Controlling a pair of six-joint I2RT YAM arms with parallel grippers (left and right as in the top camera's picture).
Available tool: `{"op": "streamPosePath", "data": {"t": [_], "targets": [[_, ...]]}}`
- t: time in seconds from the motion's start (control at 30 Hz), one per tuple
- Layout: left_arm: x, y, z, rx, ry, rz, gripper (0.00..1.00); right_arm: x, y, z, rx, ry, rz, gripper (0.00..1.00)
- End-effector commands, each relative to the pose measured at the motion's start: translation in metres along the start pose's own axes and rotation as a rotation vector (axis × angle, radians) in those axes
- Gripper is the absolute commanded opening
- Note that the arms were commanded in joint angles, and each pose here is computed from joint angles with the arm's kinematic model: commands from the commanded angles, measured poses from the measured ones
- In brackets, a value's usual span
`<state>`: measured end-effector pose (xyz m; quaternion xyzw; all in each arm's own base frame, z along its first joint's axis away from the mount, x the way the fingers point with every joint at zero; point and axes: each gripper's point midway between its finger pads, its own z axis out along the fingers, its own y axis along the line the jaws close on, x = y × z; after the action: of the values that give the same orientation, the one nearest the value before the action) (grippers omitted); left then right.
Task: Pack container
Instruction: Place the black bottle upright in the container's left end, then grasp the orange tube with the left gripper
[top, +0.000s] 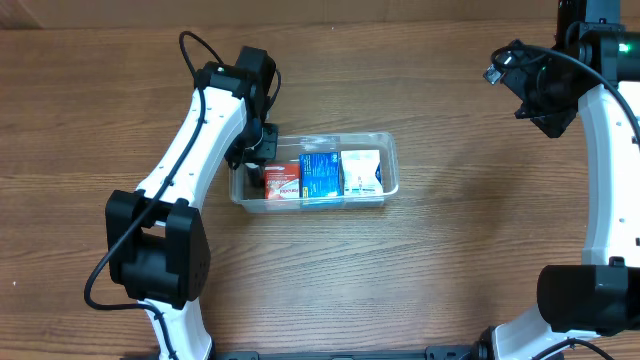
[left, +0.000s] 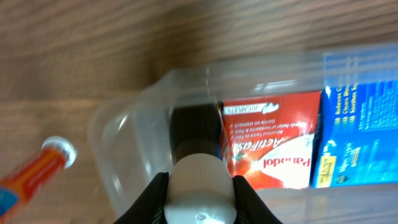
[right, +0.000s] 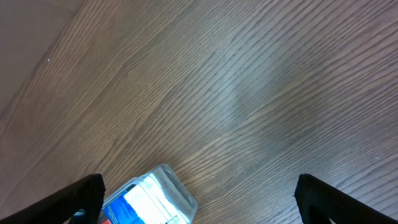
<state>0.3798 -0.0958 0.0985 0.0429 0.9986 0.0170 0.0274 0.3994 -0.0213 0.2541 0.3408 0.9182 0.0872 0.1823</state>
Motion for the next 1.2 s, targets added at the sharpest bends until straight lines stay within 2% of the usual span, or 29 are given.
{"op": "streamPosePath", "data": {"t": [0.0,0.1,0.17,0.3,0.5,0.6,0.7,0.8,0.87,0.97,1.07,1.17], "targets": [[-0.006,-0.017,-0.004,0.094,-0.033,0.074,0.07,-0.001,0.002,-0.003,-0.013,-0.008,0.000,1.00],[-0.007,-0.017,-0.004,0.094,-0.038,0.073,0.13,-0.001,0.002,-0.003,-0.013,-0.008,0.000,1.00],[-0.006,-0.017,-0.004,0.094,-0.031,0.072,0.38,-0.001,0.002,-0.003,-0.013,-0.008,0.000,1.00],[0.004,-0.015,-0.008,0.090,0.009,0.069,0.56,-0.001,0.002,-0.003,-0.013,-0.008,0.000,1.00],[0.005,-0.011,-0.062,0.088,0.002,0.063,0.57,-0.001,0.002,-0.003,-0.013,-0.008,0.000,1.00],[0.002,0.001,-0.096,0.090,-0.028,0.001,0.58,-0.001,0.002,-0.003,-0.013,-0.008,0.000,1.00],[0.010,0.040,-0.121,0.020,-0.033,-0.100,0.56,-0.001,0.002,-0.003,-0.013,-0.008,0.000,1.00],[0.021,0.067,-0.138,0.093,-0.066,-0.197,0.57,-0.001,0.002,-0.003,-0.013,-0.008,0.000,1.00],[0.040,0.103,-0.145,0.022,-0.078,-0.276,0.57,-0.001,0.002,-0.003,-0.013,-0.008,0.000,1.00],[0.068,0.146,-0.143,-0.082,-0.052,-0.398,0.64,-0.001,0.002,-0.003,-0.013,-0.008,0.000,1.00],[0.078,0.154,-0.105,0.013,0.016,-0.407,0.68,-0.001,0.002,-0.003,-0.013,-0.008,0.000,1.00],[0.084,0.152,-0.064,0.048,0.066,-0.423,0.67,-0.001,0.002,-0.003,-0.013,-0.008,0.000,1.00]]}}
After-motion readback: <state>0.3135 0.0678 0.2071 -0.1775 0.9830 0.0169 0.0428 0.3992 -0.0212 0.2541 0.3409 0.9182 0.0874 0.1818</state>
